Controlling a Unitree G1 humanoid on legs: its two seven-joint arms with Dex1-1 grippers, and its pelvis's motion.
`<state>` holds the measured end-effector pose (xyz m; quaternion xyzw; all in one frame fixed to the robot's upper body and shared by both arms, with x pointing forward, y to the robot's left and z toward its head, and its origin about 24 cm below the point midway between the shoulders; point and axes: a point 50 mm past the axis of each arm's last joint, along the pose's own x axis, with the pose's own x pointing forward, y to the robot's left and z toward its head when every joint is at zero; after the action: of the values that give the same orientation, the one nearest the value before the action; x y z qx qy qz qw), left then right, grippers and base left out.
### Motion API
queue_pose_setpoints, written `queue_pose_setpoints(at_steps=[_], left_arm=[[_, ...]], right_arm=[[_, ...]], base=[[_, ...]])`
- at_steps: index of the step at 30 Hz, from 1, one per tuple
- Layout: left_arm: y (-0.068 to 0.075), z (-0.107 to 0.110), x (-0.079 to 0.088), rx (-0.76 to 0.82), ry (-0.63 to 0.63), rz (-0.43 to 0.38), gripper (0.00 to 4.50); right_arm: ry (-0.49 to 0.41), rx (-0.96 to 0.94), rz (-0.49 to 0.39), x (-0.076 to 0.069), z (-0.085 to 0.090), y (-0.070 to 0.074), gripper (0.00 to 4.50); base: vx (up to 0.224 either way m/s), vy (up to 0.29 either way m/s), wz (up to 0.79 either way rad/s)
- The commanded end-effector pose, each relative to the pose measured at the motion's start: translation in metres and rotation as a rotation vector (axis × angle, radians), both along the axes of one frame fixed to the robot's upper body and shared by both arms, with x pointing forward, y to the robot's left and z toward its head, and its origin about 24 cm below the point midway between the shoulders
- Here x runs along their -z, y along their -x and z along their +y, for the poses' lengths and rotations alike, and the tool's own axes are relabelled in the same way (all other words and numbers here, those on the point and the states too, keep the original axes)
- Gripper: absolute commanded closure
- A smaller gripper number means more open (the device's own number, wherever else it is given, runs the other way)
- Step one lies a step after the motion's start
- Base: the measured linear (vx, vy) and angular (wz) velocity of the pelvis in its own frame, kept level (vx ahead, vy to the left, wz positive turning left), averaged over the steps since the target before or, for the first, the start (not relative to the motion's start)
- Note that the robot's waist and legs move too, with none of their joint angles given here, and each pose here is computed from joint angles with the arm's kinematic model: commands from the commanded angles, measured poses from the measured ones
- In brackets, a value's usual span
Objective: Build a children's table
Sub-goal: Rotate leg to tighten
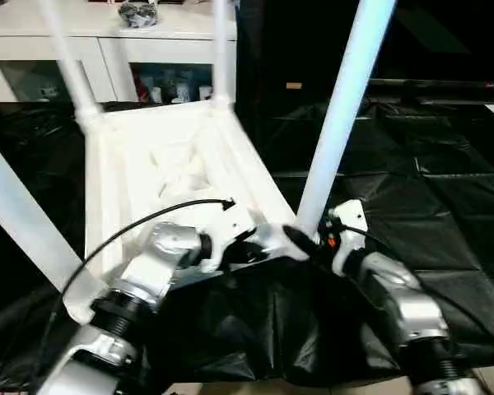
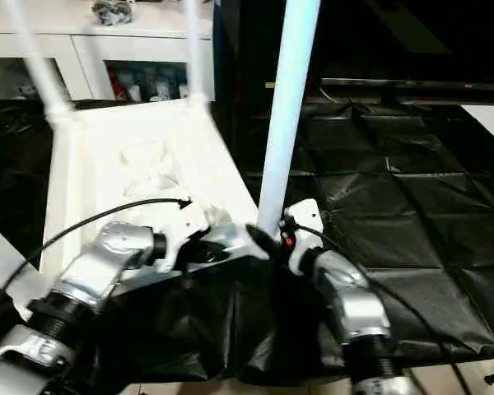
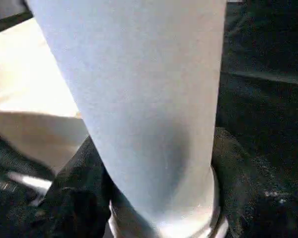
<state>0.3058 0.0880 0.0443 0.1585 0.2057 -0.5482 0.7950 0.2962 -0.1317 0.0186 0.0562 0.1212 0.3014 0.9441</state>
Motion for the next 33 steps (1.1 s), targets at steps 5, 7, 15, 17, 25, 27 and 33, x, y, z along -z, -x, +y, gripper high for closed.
queue_pose_setpoints(at_steps=[5,7,15,17,25,27,33], left_arm=[[0.009,-0.028,-0.008,0.079,0.090,-0.074,4.50],[0.010,-0.028,-0.008,0.073,0.086,-0.085,4.50],[0.022,-0.015,-0.022,-0.103,0.254,-0.105,3.83],[0.025,-0.012,-0.021,-0.114,0.256,-0.110,3.69],[0.054,0.006,-0.024,-0.126,0.279,-0.089,3.15],[0.063,0.008,-0.026,-0.116,0.298,-0.084,2.88],[0.091,0.003,-0.026,-0.080,0.343,-0.029,2.46]], right_arm=[[0.019,-0.113,0.046,0.011,0.020,0.011,1.39],[0.038,-0.104,0.024,0.008,0.015,0.009,1.39],[0.046,-0.023,-0.141,-0.032,-0.061,0.008,1.22],[0.054,-0.023,-0.155,-0.036,-0.067,0.010,1.22],[0.065,-0.177,-0.114,-0.045,-0.083,0.031,1.22],[0.087,-0.261,-0.072,-0.042,-0.084,0.042,1.22],[0.113,-0.353,-0.002,-0.038,-0.086,0.057,1.22]], base=[[0.000,0.000,0.00],[0.000,0.000,0.00],[0.000,0.000,0.00],[0.000,0.000,0.00],[0.000,0.000,0.00],[0.000,0.000,0.00],[0.000,0.000,0.00]])
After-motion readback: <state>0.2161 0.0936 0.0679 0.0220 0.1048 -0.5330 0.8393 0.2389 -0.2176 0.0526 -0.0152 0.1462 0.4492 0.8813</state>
